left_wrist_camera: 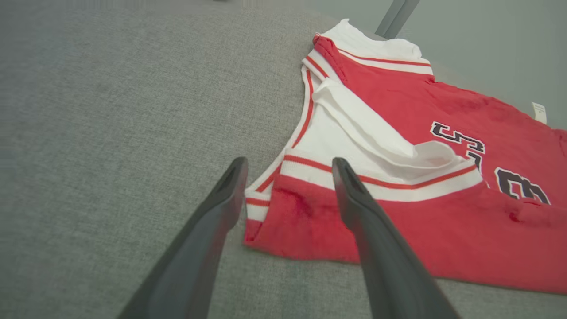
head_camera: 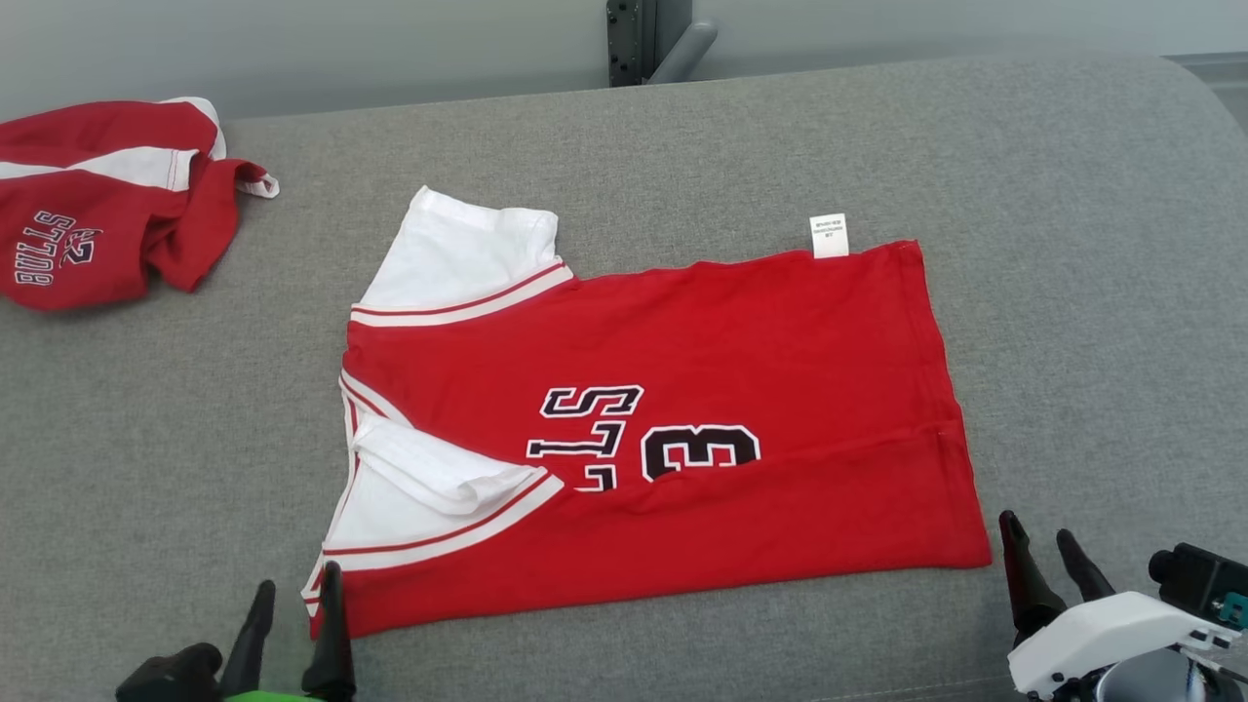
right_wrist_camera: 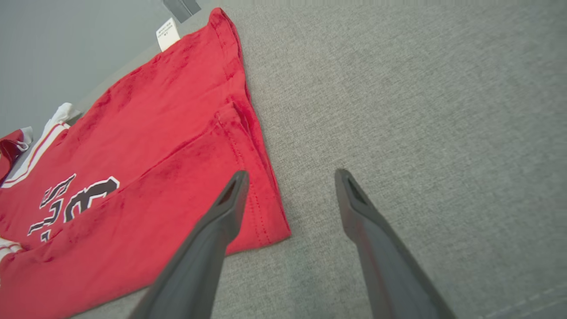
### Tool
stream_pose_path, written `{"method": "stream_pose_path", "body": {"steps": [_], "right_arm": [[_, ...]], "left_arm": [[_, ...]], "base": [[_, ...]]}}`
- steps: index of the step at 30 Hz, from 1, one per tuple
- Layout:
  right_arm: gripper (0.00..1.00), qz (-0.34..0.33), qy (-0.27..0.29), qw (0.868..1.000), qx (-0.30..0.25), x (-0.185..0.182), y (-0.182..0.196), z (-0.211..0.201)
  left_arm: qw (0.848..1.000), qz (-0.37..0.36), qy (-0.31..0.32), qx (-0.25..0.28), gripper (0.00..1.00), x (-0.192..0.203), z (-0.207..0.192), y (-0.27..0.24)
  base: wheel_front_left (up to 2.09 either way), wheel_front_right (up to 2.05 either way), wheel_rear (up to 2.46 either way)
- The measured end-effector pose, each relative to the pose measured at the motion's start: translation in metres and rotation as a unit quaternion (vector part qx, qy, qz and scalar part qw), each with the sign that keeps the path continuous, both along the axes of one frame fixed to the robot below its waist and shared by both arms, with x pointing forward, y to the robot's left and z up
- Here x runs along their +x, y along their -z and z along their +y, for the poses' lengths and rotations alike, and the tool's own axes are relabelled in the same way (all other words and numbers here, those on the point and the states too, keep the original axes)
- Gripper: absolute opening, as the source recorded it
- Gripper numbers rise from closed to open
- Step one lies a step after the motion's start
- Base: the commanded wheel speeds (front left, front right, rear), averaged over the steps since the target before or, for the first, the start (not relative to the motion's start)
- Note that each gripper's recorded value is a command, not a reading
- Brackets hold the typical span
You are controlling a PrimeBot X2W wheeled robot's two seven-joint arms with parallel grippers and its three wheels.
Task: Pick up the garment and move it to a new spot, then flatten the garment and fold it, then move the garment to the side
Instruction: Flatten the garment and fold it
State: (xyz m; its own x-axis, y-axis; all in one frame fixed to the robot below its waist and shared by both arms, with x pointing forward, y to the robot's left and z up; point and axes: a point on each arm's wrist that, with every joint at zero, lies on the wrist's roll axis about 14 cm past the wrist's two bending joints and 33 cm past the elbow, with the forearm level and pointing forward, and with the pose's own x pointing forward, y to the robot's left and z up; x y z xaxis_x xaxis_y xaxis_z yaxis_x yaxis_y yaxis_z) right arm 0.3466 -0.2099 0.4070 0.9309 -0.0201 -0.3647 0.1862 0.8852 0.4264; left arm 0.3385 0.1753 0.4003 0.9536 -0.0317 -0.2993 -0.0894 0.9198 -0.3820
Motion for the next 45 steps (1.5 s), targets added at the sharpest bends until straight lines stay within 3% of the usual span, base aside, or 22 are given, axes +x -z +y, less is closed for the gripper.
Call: {"method": "stream_pose_path", "body": {"steps": [8, 16, 22, 30, 45], "right_arm": [[1.00, -0.046, 0.022, 0.998, -0.037, 0.016, -0.026, -0.021], [1.00, -0.087, -0.024, 0.992, -0.083, 0.058, -0.056, -0.003], [1.00, -0.108, -0.055, 0.988, -0.092, 0.090, -0.068, 0.015], [1.00, -0.101, -0.081, 0.987, -0.094, 0.117, -0.052, 0.030], [1.00, -0.060, -0.075, 0.991, -0.098, 0.128, -0.004, 0.021]], "left_arm": [[0.995, -0.074, 0.046, 0.052, 1.00, 0.054, 0.004, -0.042], [0.984, -0.095, 0.108, 0.108, 1.00, 0.128, -0.018, -0.076], [0.981, -0.051, 0.134, 0.129, 1.00, 0.180, -0.031, -0.067], [0.974, -0.006, 0.167, 0.153, 1.00, 0.239, -0.045, -0.040], [0.967, 0.067, 0.187, 0.162, 1.00, 0.275, -0.062, 0.040]], "base": [[0.00, 0.00, 0.00], [0.00, 0.00, 0.00], [0.00, 0.00, 0.00], [0.00, 0.00, 0.00], [0.00, 0.00, 0.00]]}}
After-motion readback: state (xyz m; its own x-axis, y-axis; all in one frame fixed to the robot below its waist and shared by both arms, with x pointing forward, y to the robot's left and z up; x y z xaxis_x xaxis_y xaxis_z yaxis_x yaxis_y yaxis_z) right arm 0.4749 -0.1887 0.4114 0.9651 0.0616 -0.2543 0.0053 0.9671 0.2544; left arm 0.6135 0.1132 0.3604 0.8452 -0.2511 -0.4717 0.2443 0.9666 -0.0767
